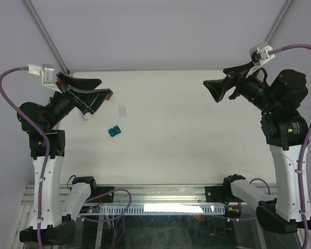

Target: Sort the pills into containers

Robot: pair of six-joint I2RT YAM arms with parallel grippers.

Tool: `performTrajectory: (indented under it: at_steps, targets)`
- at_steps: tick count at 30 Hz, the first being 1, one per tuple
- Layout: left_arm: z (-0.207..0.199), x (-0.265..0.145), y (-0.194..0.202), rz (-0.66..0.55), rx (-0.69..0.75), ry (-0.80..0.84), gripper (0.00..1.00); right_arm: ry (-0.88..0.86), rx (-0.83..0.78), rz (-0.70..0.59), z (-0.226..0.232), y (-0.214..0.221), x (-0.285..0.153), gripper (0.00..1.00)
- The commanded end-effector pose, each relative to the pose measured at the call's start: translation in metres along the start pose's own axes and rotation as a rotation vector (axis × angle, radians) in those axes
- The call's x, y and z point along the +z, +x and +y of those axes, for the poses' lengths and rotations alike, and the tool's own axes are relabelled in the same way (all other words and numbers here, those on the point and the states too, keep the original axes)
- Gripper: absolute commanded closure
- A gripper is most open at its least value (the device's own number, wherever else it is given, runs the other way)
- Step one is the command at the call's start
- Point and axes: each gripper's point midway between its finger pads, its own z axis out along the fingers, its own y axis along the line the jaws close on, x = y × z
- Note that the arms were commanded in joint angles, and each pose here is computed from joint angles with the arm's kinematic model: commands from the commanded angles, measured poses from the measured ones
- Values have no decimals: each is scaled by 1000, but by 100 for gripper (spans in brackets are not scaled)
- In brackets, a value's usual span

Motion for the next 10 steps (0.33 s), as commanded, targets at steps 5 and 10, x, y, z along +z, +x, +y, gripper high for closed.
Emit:
performTrajectory:
  at_steps: [5, 10]
  targets:
    - [-10, -3, 0, 6, 19, 35, 1, -11, -15, -46, 3, -13, -4, 1]
    - [-9, -4, 3, 14, 24, 39, 1, 8, -29, -38, -3, -7, -3, 0]
